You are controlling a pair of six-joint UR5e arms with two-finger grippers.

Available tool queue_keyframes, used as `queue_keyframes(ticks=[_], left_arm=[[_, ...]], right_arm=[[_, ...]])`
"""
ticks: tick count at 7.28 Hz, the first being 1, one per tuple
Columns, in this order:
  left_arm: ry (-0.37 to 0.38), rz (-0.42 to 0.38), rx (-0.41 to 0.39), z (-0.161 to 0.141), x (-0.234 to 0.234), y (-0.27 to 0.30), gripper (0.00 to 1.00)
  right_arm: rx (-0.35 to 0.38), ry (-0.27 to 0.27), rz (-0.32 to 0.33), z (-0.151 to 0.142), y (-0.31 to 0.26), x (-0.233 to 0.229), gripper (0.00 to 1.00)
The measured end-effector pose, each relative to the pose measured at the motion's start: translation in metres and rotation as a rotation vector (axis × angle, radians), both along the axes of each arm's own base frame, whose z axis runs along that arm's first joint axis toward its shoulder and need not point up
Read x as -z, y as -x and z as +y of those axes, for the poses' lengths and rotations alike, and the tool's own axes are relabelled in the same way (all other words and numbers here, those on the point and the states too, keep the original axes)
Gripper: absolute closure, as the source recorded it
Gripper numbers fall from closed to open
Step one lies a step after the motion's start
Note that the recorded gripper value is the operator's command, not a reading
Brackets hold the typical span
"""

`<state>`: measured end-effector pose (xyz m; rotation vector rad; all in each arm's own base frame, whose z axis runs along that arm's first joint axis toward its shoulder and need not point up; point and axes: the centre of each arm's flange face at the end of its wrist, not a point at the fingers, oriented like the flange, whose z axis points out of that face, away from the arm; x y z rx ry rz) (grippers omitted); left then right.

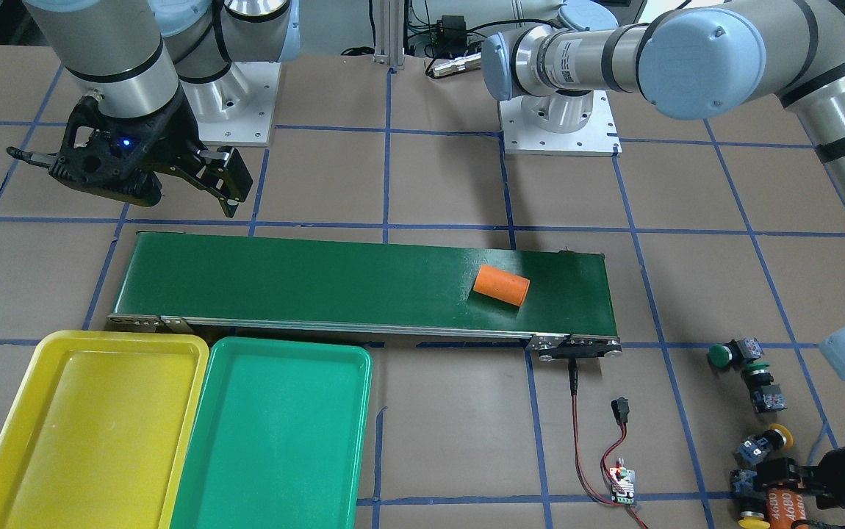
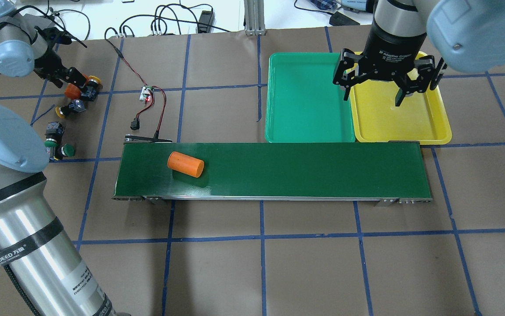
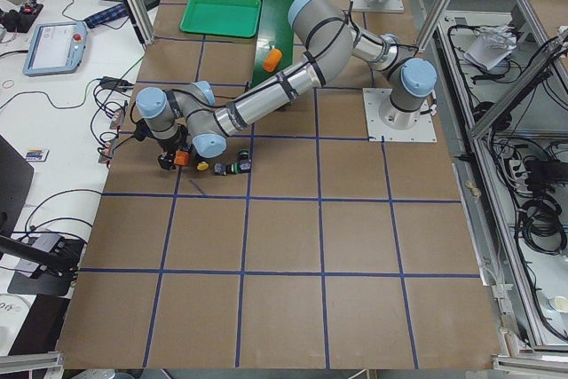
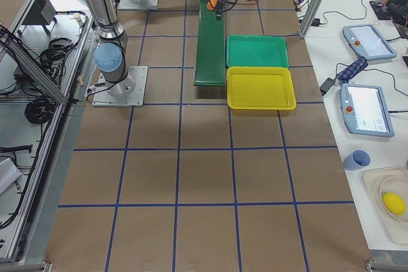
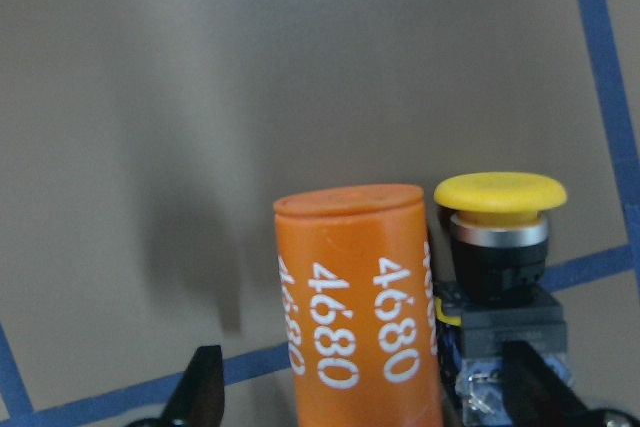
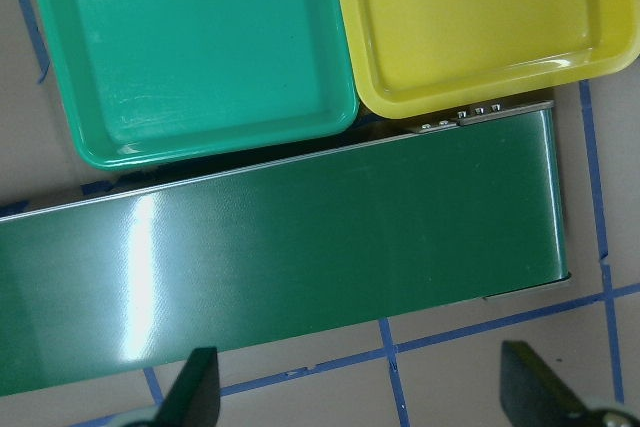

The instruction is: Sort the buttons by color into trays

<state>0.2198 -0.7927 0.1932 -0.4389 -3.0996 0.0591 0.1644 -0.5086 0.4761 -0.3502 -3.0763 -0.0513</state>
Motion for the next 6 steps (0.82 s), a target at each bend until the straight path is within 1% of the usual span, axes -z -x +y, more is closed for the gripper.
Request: queue_keyframes(ticks=[3,4,5,6], left_arm=[[0.012,-0.009,0.007,-0.006,-0.011,-0.006,0.06],[0.009,-0.003,0.002,-0.005,-0.006,-0.012,0.09],[0.003,0.003,-0.008,-0.003,0.001,-0.022,0.2],[-0.001,0.011,-0.013,-0.002,0.007,-0.029,0.52]], right_arm=[[0.001,0.0,0.0,0.0,0.0,0.0,0.0],[0.0,0.0,0.0,0.0,0.0,0.0,0.0],[0.0,0.0,0.0,0.0,0.0,0.0,0.0],[0.001,0.0,0.0,0.0,0.0,0.0,0.0]])
